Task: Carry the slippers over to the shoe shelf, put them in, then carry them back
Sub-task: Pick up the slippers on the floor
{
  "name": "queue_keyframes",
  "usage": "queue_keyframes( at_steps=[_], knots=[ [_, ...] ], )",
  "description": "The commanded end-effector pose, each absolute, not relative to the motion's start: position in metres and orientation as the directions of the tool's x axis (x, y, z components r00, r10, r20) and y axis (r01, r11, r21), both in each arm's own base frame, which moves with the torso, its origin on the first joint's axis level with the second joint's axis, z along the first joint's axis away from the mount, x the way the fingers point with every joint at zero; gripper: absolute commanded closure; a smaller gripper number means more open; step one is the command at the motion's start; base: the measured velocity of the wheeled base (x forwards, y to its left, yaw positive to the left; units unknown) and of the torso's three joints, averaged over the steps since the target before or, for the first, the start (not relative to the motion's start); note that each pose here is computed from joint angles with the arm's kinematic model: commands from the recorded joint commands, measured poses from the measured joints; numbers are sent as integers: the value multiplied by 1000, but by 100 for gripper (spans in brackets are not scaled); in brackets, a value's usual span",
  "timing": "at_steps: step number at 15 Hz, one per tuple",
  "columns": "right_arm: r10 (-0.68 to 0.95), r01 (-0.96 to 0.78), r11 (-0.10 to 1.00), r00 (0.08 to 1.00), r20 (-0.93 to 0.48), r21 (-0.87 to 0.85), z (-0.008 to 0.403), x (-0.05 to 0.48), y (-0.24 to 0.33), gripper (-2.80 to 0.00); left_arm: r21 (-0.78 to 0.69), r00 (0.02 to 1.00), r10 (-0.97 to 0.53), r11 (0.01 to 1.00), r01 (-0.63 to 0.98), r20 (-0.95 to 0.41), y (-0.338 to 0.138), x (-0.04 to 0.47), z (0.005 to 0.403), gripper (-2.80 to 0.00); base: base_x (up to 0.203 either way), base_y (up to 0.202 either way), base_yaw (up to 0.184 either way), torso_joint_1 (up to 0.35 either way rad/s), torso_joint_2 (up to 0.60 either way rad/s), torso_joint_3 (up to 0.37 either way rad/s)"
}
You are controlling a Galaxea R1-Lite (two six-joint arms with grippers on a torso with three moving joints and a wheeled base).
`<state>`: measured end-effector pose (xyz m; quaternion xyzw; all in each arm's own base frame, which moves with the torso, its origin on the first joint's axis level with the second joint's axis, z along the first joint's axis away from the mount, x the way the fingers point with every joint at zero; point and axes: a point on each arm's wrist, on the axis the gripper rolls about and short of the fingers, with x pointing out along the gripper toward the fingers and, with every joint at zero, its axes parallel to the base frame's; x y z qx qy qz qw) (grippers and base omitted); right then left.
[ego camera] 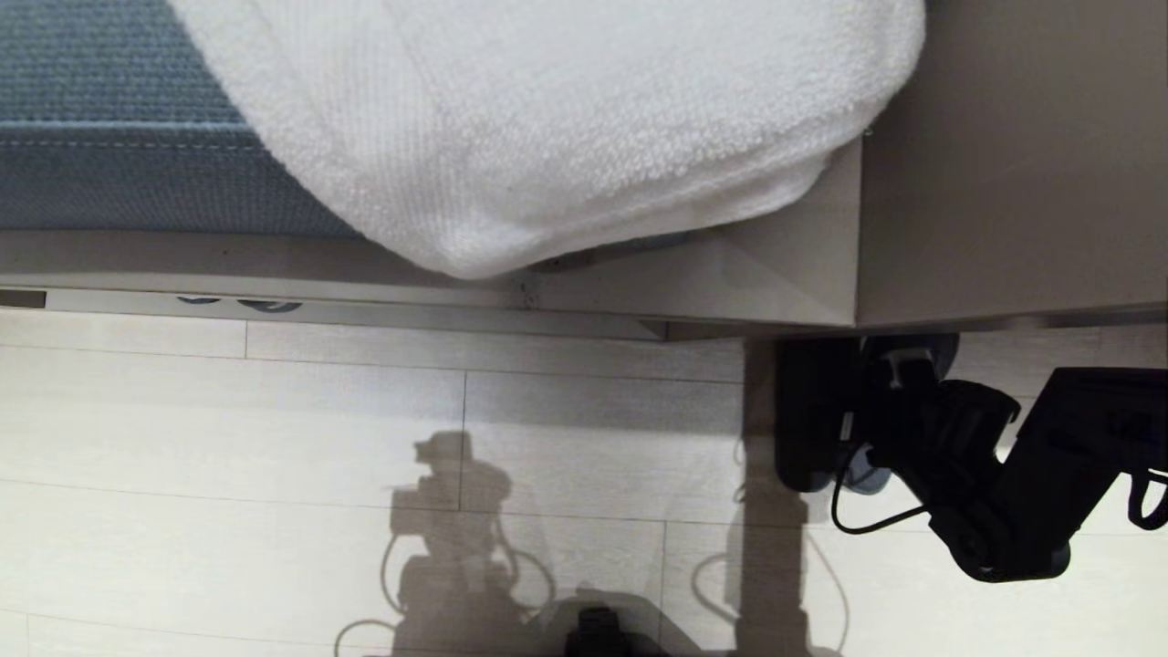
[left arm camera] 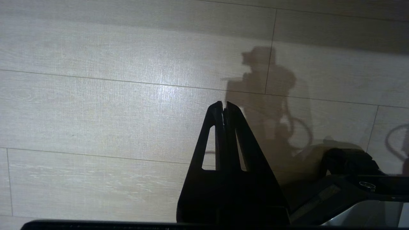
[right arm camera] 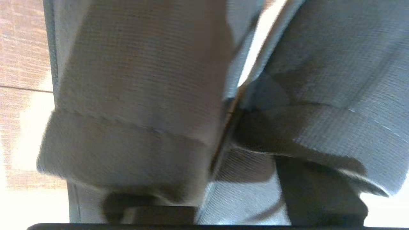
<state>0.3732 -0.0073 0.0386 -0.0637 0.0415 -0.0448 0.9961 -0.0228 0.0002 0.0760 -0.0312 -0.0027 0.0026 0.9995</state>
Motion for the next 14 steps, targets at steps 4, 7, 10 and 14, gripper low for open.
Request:
queue_keyframes(
  at_steps=[4,7,10,14],
  knots=[
    [-66,55,990,995,-77,-128,32,378,-11,0,-63,1000,6,998,-6,8,0,-23,76,0,0,0,0,0,0,0],
    [-61,52,991,996,-72,-122,39,373,-12,0,-63,1000,6,998,-6,8,0,-23,76,0,0,0,0,0,0,0],
    [-18,15,994,1000,-19,-108,74,350,-12,0,-63,1000,6,998,-6,6,0,-23,76,0,0,0,0,0,0,0],
    [12,-11,995,1000,14,-99,108,305,-10,0,-64,1000,6,998,-6,6,0,-23,76,0,0,0,0,0,0,0]
  ],
)
